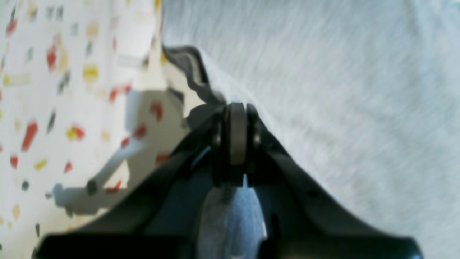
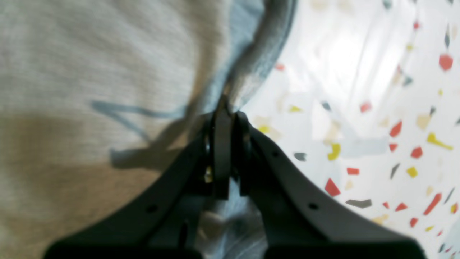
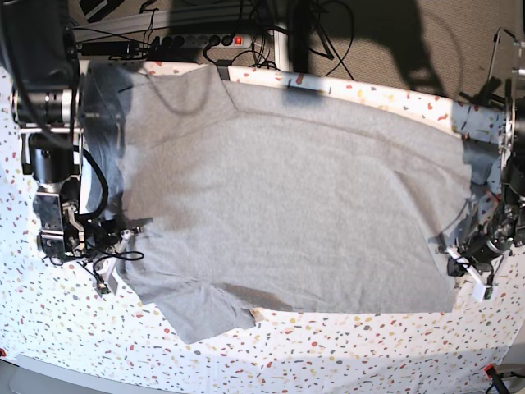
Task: Fold the T-shirt properly
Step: 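Grasp the shirt's side edges with both grippers, then lift and fold the shirt lengthwise toward the collar with both grippers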
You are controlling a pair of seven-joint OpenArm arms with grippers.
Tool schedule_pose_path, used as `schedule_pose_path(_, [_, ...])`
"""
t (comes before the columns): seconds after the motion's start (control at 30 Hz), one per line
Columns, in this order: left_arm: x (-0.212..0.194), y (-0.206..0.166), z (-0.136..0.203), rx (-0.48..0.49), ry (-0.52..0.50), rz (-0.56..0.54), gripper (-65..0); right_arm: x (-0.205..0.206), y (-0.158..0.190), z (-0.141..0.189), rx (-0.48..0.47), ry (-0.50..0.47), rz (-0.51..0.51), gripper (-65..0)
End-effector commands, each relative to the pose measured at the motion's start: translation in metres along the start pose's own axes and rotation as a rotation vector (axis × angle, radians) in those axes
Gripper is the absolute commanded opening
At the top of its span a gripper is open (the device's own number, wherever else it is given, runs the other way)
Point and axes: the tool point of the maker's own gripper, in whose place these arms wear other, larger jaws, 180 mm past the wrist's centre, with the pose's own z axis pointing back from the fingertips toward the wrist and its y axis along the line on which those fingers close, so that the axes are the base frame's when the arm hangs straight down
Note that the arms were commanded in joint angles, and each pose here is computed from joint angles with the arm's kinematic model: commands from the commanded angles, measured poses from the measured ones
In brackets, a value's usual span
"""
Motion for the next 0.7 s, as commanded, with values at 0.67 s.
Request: schedule_pose_path(0.67, [0.04,0.014,0.067,0.037,-0.164,-0.14,-65.0,0.009,0.021,0.122,-0.031,-0.337,-0.008,-65.0])
